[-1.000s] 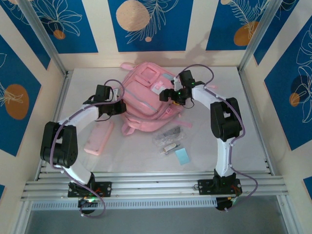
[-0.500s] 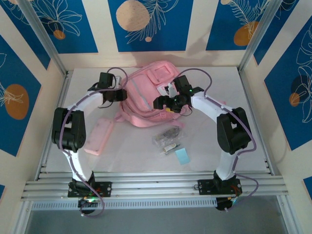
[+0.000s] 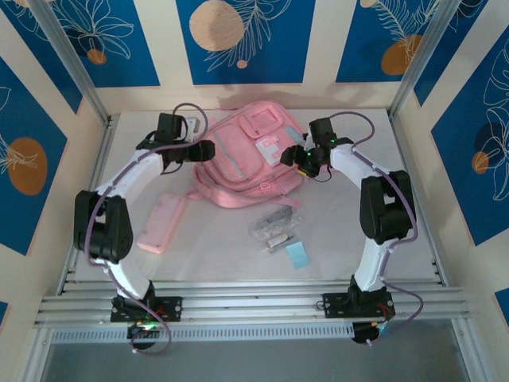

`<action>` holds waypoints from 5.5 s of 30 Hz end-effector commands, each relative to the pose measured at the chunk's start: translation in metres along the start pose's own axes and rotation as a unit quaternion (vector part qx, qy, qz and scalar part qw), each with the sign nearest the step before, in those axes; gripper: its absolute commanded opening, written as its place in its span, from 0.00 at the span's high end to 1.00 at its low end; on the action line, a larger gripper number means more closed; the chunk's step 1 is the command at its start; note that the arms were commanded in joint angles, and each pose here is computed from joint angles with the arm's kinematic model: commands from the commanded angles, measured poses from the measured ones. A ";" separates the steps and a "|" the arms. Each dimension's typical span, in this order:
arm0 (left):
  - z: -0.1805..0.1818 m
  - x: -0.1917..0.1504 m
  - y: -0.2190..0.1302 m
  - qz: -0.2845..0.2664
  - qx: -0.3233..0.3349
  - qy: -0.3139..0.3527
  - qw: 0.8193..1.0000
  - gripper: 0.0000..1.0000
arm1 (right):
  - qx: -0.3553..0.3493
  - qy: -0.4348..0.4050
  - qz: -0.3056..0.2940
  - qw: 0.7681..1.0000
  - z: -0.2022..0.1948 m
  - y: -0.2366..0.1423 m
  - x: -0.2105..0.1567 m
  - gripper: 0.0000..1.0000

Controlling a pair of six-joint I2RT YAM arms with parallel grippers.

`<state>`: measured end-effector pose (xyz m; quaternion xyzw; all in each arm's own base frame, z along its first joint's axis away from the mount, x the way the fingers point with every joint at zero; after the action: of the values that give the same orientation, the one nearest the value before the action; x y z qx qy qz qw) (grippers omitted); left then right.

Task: Pack the student bag
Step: Unzip the student bag at the top-center of the table.

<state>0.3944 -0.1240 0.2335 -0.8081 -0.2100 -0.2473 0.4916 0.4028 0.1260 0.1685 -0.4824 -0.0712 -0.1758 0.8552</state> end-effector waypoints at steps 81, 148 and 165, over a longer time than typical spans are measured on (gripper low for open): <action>-0.100 -0.064 0.082 0.061 -0.055 0.070 0.994 0.26 | 0.129 0.078 -0.056 0.987 0.049 0.012 -0.002 1.00; -0.080 -0.085 0.126 0.222 0.017 0.199 0.954 1.00 | 0.127 0.100 -0.069 0.985 0.033 0.008 0.005 1.00; -0.044 -0.112 0.072 0.260 0.151 0.227 0.926 1.00 | 0.103 0.127 -0.103 0.981 0.000 -0.005 0.033 1.00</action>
<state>0.3578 -0.2458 0.1470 -0.7501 0.0537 -0.3068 0.5834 0.4145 0.1410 0.1558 -0.3619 0.0102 -0.2669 0.8931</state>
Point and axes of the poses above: each hand's point on the last joint's axis, 136 mm out from that joint toward the fingers, its own y axis out along the fingers, its own z axis along the line the jaws close on, x = y × z, the point moved 9 cm from there along -y, back along the fingers, and after that the axes turned 5 degrees about -y, right-handed, at the moved point
